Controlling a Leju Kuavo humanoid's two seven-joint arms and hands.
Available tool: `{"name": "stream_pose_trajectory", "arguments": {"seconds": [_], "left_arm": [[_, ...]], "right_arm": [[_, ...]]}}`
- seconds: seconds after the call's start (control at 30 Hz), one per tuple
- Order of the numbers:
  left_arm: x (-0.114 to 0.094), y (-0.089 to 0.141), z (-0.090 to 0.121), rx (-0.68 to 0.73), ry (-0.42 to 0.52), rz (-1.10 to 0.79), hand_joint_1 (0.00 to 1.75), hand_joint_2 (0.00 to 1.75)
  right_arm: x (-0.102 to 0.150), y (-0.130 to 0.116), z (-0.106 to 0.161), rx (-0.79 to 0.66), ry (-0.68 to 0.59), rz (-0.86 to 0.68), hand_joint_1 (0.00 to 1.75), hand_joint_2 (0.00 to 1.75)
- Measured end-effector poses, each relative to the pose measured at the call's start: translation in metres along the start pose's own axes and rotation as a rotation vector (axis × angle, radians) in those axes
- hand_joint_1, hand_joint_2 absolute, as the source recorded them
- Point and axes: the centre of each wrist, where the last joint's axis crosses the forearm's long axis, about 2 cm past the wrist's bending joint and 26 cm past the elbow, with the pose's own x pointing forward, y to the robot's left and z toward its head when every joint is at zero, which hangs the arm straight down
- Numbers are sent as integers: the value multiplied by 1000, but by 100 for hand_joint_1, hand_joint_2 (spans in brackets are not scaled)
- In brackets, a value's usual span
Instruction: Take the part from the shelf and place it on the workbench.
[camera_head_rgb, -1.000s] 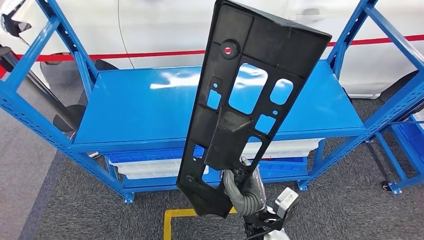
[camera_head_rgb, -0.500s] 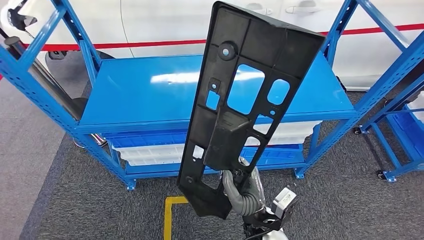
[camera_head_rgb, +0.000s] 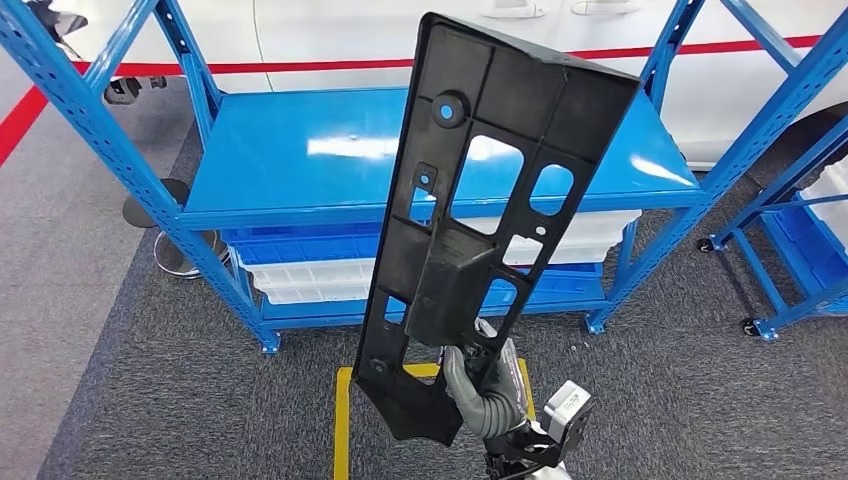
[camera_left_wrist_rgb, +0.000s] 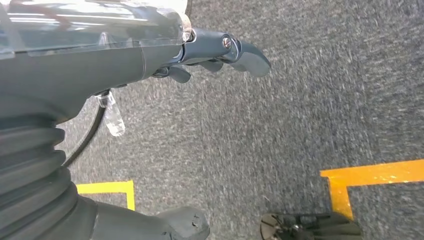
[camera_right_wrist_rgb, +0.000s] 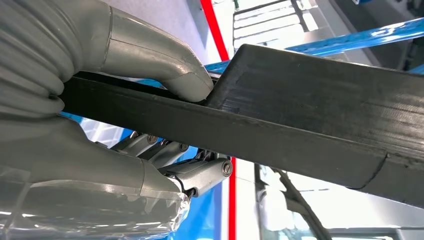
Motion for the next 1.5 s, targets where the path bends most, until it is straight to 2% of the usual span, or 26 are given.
{"name": "stream_pose_trajectory", "arguments": {"seconds": [0.37, 0.6, 1.2, 1.5], "left_arm": [[-2, 1, 0, -5, 5, -2, 0, 175], [0, 2, -1, -1, 1, -2, 0, 175], [-2, 2, 0, -2, 0, -9, 0, 175], [-1, -2, 1, -14, -45, -34, 0, 175]], "right_arm": [[3, -3, 0, -29, -12, 12, 175, 175], [13, -9, -1, -72, -60, 21, 175, 175], [17, -11, 7, -99, -62, 31, 175, 175], [18, -9, 16, -133, -58, 73, 175, 175]]}}
